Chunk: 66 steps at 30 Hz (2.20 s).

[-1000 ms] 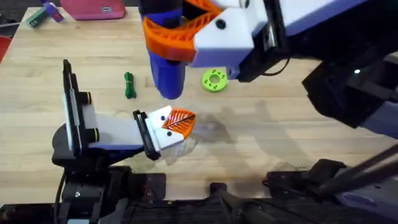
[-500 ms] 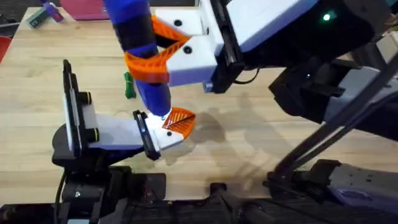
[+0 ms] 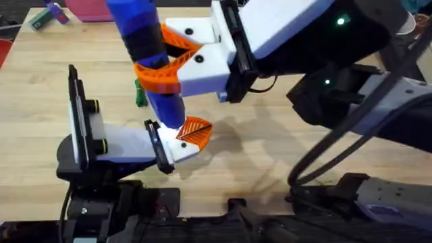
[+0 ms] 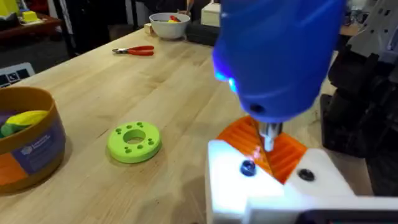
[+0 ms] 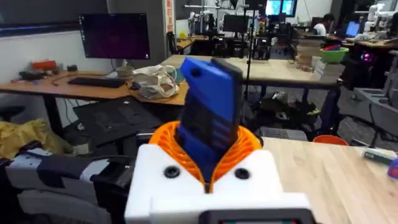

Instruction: Pick up the gripper from the table and insert it into the empty holder that is missing its gripper. Then pick up a screw, insert it into the mounting hole, and use the screwdriver to tighten it. Finally, clean up the table by picking up the vegetable and placing it into the bucket.

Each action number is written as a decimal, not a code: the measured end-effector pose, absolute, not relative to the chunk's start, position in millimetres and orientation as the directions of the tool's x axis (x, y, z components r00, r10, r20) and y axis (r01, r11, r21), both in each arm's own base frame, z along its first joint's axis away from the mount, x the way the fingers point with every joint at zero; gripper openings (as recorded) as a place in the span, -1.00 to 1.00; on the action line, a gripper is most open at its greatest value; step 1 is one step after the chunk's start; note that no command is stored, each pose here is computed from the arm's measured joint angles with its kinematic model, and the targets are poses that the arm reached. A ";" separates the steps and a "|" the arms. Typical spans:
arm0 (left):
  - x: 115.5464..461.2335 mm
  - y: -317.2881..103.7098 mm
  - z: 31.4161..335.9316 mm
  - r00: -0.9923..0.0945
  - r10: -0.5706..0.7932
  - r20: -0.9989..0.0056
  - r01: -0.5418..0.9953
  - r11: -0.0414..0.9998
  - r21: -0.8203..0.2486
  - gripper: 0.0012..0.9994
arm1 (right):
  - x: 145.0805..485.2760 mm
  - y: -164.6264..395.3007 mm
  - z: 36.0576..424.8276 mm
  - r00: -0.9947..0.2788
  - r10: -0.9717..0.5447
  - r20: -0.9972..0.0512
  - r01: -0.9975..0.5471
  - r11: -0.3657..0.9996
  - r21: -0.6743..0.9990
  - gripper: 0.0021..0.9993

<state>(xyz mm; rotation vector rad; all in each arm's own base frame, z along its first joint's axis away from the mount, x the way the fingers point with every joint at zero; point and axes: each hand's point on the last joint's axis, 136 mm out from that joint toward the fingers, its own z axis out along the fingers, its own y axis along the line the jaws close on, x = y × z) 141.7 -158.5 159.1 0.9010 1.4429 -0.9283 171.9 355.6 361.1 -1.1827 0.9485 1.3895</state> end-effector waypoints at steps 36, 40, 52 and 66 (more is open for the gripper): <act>141.7 -158.5 159.1 -0.066 0.023 -0.998 0.918 0.394 -0.051 -0.98 | 170.0 360.6 352.8 0.049 0.205 -0.977 -0.980 -0.178 -0.087 -0.96; 141.7 -158.5 159.1 -0.065 0.023 -0.998 0.918 0.394 -0.051 -0.98 | 169.9 360.6 352.8 0.058 0.207 -0.977 -0.980 -0.177 -0.096 -0.96; 141.7 -158.5 159.1 -0.066 0.023 -0.998 0.918 0.394 -0.051 -0.98 | 170.0 360.6 352.7 0.070 0.209 -0.975 -0.979 -0.174 -0.108 -0.96; 141.7 -158.5 159.0 -0.066 0.023 -0.998 0.917 0.394 -0.052 -0.98 | 174.2 364.7 344.1 0.057 0.194 -0.979 -0.980 -0.174 -0.092 -0.96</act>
